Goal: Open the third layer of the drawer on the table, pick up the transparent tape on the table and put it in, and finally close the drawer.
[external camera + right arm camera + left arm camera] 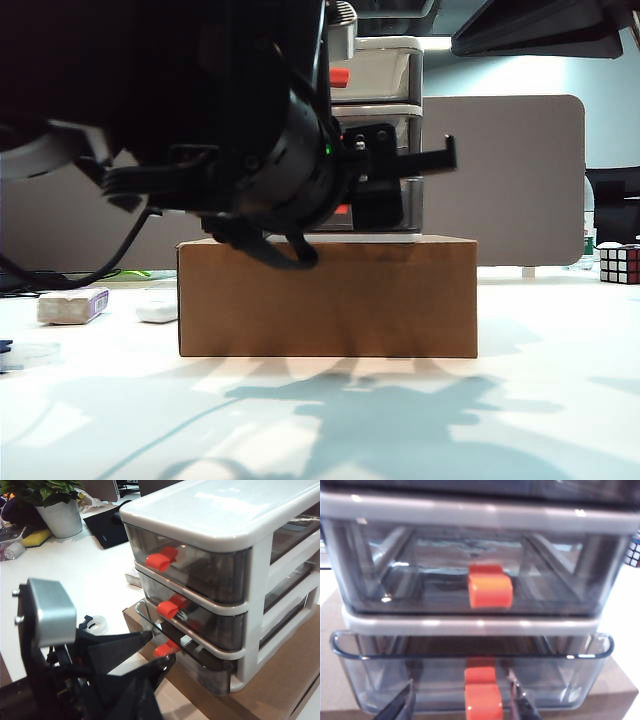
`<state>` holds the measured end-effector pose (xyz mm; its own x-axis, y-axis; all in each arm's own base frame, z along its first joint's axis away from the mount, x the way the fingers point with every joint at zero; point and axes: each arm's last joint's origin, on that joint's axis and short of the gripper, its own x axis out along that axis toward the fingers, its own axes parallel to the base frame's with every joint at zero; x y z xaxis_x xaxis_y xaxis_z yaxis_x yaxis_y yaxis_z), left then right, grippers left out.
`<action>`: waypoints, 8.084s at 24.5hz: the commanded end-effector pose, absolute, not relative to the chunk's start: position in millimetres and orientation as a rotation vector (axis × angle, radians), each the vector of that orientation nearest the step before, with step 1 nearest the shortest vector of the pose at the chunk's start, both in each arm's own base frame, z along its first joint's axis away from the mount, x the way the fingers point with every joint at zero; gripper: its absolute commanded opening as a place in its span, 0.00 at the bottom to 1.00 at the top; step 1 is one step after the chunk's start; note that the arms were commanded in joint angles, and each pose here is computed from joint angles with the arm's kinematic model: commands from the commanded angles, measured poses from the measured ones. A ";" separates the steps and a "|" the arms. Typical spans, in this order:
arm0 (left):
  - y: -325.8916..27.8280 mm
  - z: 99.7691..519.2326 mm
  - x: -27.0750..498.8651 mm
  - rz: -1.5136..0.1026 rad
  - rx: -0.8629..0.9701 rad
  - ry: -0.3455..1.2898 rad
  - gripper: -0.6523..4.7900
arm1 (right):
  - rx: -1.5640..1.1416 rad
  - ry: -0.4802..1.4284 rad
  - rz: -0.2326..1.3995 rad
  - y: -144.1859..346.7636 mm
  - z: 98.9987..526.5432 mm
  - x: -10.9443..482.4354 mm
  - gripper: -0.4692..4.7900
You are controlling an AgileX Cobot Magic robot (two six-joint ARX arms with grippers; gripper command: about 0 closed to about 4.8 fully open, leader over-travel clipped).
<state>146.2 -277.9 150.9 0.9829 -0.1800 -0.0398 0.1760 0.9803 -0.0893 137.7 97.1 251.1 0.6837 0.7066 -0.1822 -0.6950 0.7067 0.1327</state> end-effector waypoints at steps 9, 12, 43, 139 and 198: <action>-278.6 155.2 153.8 -0.244 -0.104 0.044 0.43 | 0.057 0.207 0.793 97.4 254.3 137.7 0.08; -278.3 154.7 155.3 -0.258 -0.103 0.046 0.43 | 0.057 0.207 0.793 97.4 254.3 137.7 0.08; -277.1 150.6 158.3 -0.266 -0.097 0.075 0.11 | 0.090 0.096 0.802 107.8 259.2 153.2 0.08; -272.1 152.9 135.6 -0.328 -0.071 0.126 0.11 | 0.081 0.166 0.753 135.8 234.6 220.3 0.08; -274.8 159.1 194.8 -0.344 -0.140 0.160 0.11 | 0.063 0.265 0.768 131.5 229.9 215.3 0.08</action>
<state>194.5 -274.0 157.6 0.9303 -0.3424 -0.1317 0.3207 0.9333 -0.1613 214.3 130.8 223.4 0.6798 0.6865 -0.2582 -0.6697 0.7245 0.1632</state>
